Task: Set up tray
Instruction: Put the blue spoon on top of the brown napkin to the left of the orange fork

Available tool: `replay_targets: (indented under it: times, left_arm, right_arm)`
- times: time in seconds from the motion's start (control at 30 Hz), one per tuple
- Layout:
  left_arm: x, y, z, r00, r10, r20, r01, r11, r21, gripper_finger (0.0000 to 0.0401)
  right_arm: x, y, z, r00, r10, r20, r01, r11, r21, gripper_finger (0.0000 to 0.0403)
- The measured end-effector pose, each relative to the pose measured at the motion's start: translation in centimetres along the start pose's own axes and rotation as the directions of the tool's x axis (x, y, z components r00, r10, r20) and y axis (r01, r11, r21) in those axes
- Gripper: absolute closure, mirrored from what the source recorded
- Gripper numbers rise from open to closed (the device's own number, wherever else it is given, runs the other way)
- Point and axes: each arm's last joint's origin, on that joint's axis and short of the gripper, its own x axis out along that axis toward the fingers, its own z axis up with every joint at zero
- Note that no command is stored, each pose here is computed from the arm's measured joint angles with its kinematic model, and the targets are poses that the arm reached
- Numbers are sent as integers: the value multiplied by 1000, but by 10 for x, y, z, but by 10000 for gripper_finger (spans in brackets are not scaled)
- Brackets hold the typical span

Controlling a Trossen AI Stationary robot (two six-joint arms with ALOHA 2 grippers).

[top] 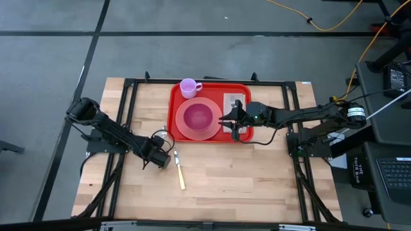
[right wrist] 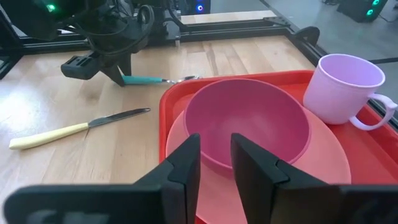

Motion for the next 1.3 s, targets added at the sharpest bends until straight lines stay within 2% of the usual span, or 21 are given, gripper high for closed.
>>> replay_targets:
  times: [0.17,0.27,0.43,0.53,0.7,0.87,1.1,1.3]
  left_arm:
    - [-1,1,-5,1000,13,18,-13,999,33,333]
    - [-1,3,-7,999,25,35,-26,999,36,334]
    - [-6,8,-11,999,37,39,-36,999,-24,334]
    - [-9,18,-12,994,100,37,-98,994,-55,334]
    - [-14,24,-15,989,133,70,-129,990,-65,334]
    - [-19,24,-17,980,81,180,-75,996,-38,334]
    - [-32,22,-20,947,-56,315,52,998,22,334]
    - [-46,22,-18,875,-185,446,175,982,65,335]
  right_arm:
    - [0,0,0,1000,0,0,0,1000,0,308]
    - [0,0,0,1000,0,0,0,1000,0,308]
    - [0,0,0,1000,0,0,0,1000,0,308]
    - [0,0,0,1000,0,0,0,1000,0,308]
    - [0,0,0,1000,0,0,0,1000,0,308]
    - [0,0,0,1000,0,0,0,1000,0,308]
    - [0,0,0,1000,0,1,0,1000,0,308]
    - [0,0,0,1000,0,0,0,1000,0,308]
